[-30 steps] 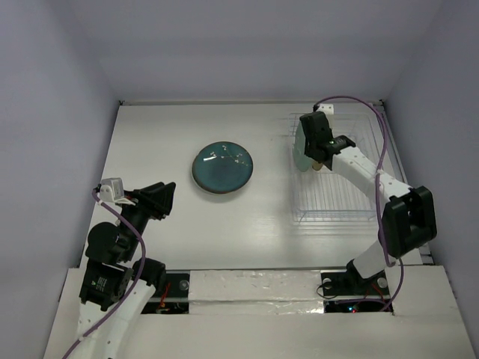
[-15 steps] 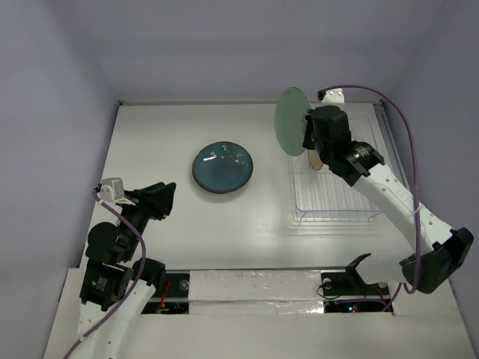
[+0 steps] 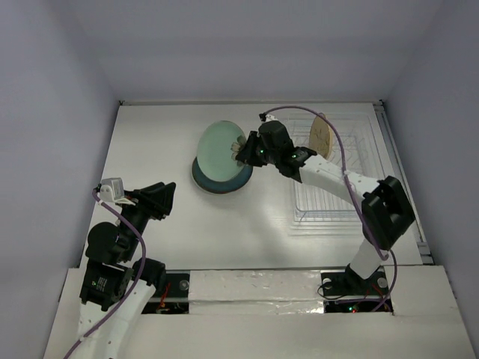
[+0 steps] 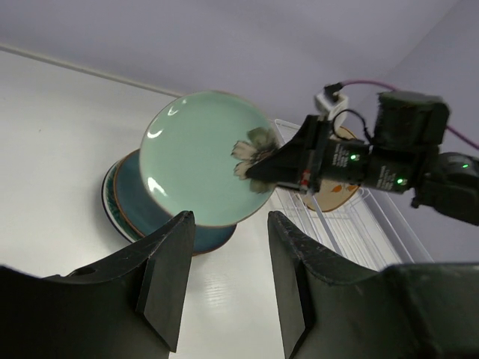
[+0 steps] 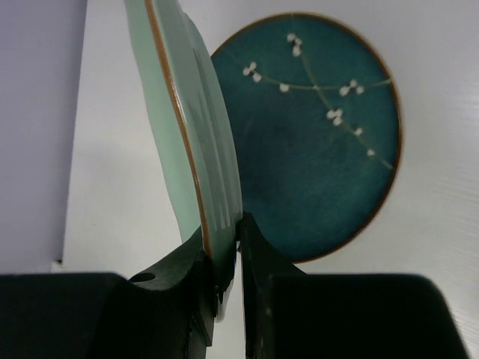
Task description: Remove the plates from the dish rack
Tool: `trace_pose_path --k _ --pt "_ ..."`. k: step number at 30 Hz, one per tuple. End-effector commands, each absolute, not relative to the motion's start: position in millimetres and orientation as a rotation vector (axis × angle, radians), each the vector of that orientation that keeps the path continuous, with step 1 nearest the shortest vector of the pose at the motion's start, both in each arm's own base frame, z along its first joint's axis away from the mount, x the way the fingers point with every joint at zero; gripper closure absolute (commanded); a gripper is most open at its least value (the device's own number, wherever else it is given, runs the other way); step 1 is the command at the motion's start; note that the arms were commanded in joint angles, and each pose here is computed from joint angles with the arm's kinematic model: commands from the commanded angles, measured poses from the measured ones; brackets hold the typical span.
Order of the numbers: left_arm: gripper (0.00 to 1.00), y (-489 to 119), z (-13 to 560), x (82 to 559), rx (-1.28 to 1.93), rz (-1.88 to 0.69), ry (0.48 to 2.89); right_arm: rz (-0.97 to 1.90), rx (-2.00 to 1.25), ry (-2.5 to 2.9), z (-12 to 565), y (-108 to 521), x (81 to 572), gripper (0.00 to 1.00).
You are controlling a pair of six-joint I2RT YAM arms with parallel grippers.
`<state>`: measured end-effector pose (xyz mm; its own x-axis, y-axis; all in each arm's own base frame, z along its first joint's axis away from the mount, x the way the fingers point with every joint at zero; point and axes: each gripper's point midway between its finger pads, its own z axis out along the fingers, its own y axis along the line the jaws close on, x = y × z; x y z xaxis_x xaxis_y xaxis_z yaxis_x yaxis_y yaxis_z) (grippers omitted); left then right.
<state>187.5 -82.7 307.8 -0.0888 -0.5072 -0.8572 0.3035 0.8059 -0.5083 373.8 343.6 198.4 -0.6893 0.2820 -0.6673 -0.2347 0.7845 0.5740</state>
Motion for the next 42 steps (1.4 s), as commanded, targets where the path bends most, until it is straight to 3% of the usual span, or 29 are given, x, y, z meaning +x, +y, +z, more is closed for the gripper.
trace_pose_path --k 1,7,13,18,20,23,29,40,42 --pt "0.6 -81.6 323.4 187.1 -0.167 -0.692 1.453 1.204 0.129 1.901 275.9 380.5 384.9 1.0" --pt "0.6 -82.0 322.8 187.6 -0.165 -0.691 1.456 1.245 0.205 1.983 219.3 389.3 385.9 1.0" --pt "0.6 -81.9 322.7 187.3 -0.165 -0.691 1.456 1.266 0.216 2.045 182.2 396.8 384.7 0.86" --pt "0.6 -82.1 322.9 187.6 -0.166 -0.692 1.456 1.26 0.188 2.097 164.6 397.6 378.1 0.62" --pt "0.6 -82.1 322.9 187.6 -0.166 -0.692 1.456 1.208 0.14 2.14 155.2 396.0 370.9 0.45" --pt "0.6 -82.3 322.2 187.7 -0.164 -0.692 1.458 1.112 0.089 2.188 144.0 386.9 368.5 0.26" --pt "0.6 -82.0 322.8 187.6 -0.165 -0.691 1.456 0.944 -0.095 2.278 133.2 382.0 351.0 0.03" --pt "0.6 -82.1 323.8 186.9 -0.164 -0.693 1.454 0.598 -0.284 2.321 147.9 321.8 329.3 0.0" --pt "0.6 -82.3 322.9 187.5 -0.165 -0.693 1.457 0.539 -0.268 2.286 160.9 307.2 329.7 0.04"
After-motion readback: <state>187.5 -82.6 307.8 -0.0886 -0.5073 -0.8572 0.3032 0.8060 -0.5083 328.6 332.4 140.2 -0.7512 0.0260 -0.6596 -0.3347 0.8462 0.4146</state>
